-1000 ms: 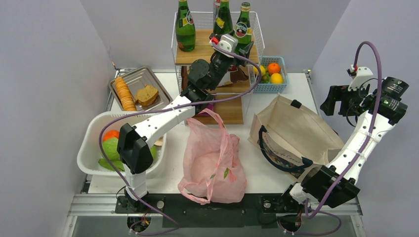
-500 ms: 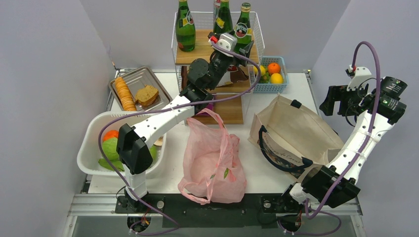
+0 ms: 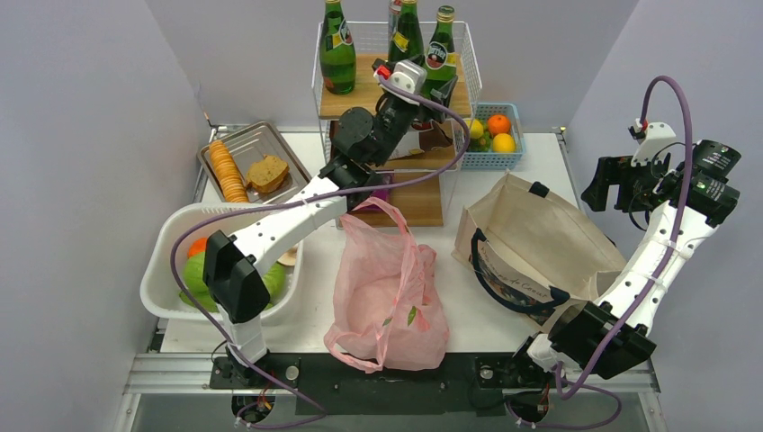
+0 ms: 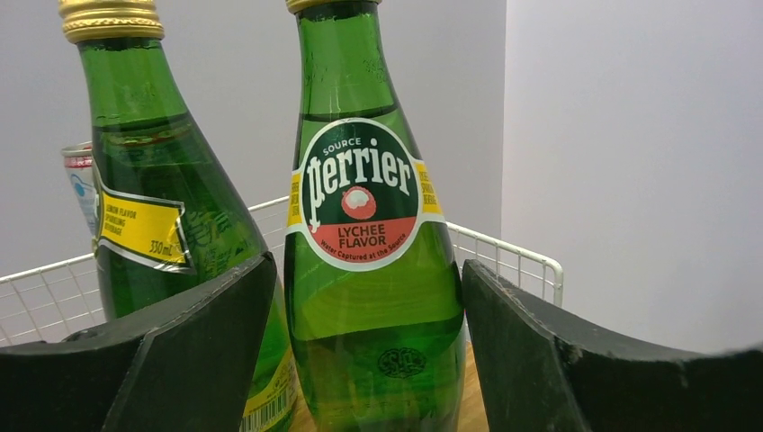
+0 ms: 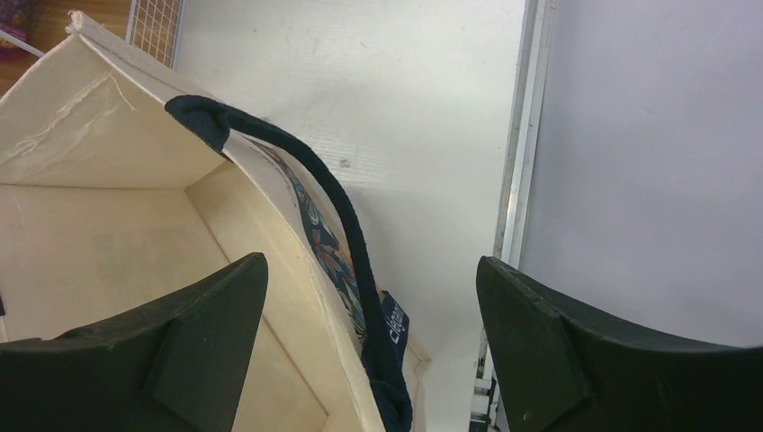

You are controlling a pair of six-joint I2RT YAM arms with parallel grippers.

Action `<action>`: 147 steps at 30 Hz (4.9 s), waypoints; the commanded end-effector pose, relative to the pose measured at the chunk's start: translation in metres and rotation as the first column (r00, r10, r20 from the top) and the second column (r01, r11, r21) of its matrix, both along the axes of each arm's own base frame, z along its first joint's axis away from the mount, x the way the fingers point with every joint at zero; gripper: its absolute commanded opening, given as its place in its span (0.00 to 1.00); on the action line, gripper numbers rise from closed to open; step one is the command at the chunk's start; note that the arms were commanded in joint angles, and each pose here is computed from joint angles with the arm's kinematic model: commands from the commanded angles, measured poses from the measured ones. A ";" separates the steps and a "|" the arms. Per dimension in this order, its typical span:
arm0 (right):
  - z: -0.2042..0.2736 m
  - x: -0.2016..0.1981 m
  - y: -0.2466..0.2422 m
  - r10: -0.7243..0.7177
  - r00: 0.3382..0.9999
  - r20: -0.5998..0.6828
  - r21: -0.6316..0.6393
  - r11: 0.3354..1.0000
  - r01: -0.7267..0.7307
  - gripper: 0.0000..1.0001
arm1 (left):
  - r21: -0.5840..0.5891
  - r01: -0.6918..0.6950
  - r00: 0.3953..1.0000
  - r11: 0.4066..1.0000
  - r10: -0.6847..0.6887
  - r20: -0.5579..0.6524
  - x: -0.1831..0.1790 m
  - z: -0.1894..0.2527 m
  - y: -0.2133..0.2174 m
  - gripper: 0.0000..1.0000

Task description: Untie the knot of the grocery bags and take out the mixed food

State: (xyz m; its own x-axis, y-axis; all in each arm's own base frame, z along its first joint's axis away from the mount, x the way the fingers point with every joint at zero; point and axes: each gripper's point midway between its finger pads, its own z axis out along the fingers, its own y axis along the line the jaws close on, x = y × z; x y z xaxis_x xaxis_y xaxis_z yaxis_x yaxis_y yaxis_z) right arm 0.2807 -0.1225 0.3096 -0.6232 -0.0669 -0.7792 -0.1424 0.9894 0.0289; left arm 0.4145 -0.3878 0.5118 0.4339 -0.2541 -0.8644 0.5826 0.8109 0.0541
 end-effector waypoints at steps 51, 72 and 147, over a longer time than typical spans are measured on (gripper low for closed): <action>-0.055 -0.014 0.012 0.120 0.957 -0.263 -0.264 0.945 -0.191 0.54 | 0.596 0.472 0.873 0.650 -0.252 -0.417 -0.176 -0.172 0.080 0.75; 0.058 -0.005 0.084 0.117 0.986 0.118 -0.062 0.992 -0.110 0.78 | 0.724 0.602 0.769 0.336 -0.489 -0.412 -0.323 -0.199 0.059 0.81; 0.053 -0.115 0.326 0.799 0.381 0.466 -0.246 0.530 -0.811 0.00 | 0.684 0.496 0.827 0.535 -0.531 -0.185 -0.288 -0.078 0.108 0.57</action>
State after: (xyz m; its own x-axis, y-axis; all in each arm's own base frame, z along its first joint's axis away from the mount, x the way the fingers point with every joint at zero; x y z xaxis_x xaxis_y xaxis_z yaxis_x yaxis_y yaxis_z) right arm 0.1504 0.2241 0.3408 0.2604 -0.3876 -0.8843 -0.9031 0.2263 -0.3651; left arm 0.0995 -0.3260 0.4267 0.4789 0.0708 -0.8750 0.8779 -0.0376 0.4774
